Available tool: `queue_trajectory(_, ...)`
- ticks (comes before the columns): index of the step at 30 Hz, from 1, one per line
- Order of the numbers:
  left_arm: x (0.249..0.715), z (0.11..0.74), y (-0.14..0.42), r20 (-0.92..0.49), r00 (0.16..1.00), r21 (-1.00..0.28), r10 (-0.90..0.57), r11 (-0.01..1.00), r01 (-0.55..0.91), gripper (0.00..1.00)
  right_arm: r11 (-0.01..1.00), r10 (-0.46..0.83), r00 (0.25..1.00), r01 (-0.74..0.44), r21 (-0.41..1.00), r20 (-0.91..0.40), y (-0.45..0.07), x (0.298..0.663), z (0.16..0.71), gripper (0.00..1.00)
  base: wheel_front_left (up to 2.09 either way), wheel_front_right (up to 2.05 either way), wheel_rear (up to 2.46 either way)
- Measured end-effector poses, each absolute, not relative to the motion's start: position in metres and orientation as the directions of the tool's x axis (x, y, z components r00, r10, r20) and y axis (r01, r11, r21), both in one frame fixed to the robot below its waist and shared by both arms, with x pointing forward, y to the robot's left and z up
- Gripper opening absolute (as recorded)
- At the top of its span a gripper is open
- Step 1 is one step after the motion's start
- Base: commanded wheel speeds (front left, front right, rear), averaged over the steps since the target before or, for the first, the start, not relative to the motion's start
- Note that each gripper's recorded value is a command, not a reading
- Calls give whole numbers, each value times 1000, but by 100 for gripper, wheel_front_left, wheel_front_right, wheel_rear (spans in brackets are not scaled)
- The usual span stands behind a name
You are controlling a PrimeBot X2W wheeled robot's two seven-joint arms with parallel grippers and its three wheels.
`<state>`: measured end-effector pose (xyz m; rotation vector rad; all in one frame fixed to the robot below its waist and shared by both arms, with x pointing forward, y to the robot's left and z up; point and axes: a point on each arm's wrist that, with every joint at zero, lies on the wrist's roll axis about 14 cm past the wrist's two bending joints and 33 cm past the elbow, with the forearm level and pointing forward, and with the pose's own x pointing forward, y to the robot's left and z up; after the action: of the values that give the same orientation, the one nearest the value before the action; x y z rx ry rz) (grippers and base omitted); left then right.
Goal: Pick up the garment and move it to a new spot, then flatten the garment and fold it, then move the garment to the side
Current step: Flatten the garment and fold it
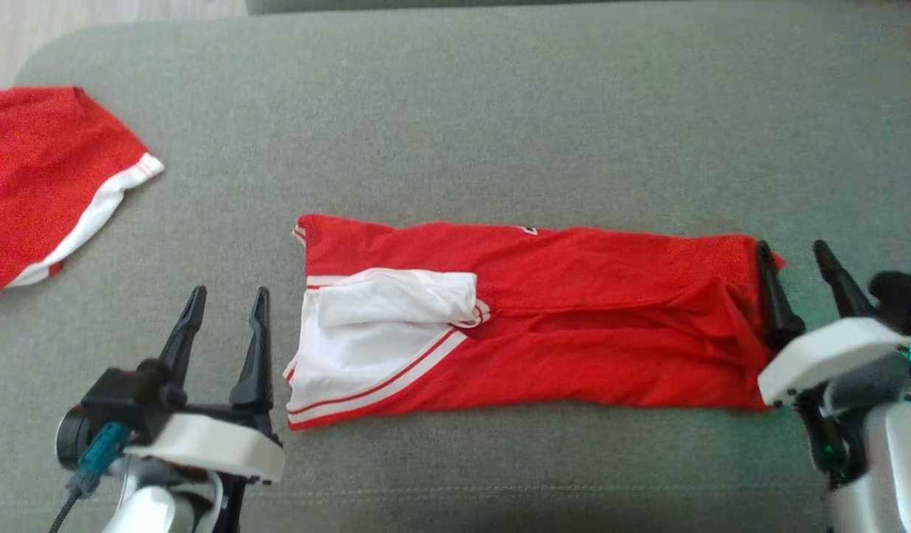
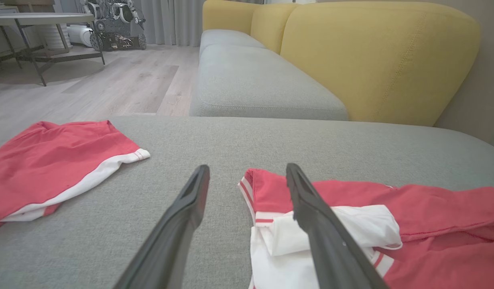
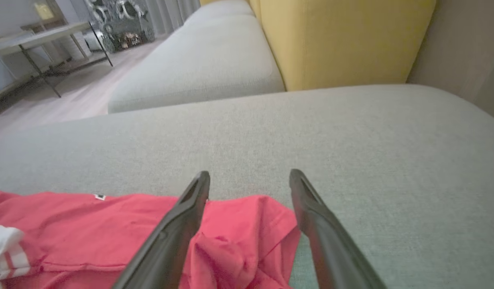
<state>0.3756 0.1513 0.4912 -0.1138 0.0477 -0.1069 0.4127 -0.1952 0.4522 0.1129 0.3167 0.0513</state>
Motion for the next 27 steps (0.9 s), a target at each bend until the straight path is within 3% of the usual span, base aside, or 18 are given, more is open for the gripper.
queue_trajectory(9, 390, 477, 148, -59, 991, -133, -120, 985, 112, 100, 995, 88, 805, -47, 84, -587, -188, 405, 376, 100, 0, 0, 0)
queue_trajectory(18, 392, 465, 150, -87, 990, -143, -111, 985, 97, 100, 997, 24, 746, 33, 73, -665, -203, 374, 359, 100, 0, 0, 0)
queue_trajectory(27, 400, 460, 148, -91, 989, -145, -120, 984, 106, 100, 993, 49, 726, 37, 110, -686, -197, 373, 356, 100, 0, 0, 0)
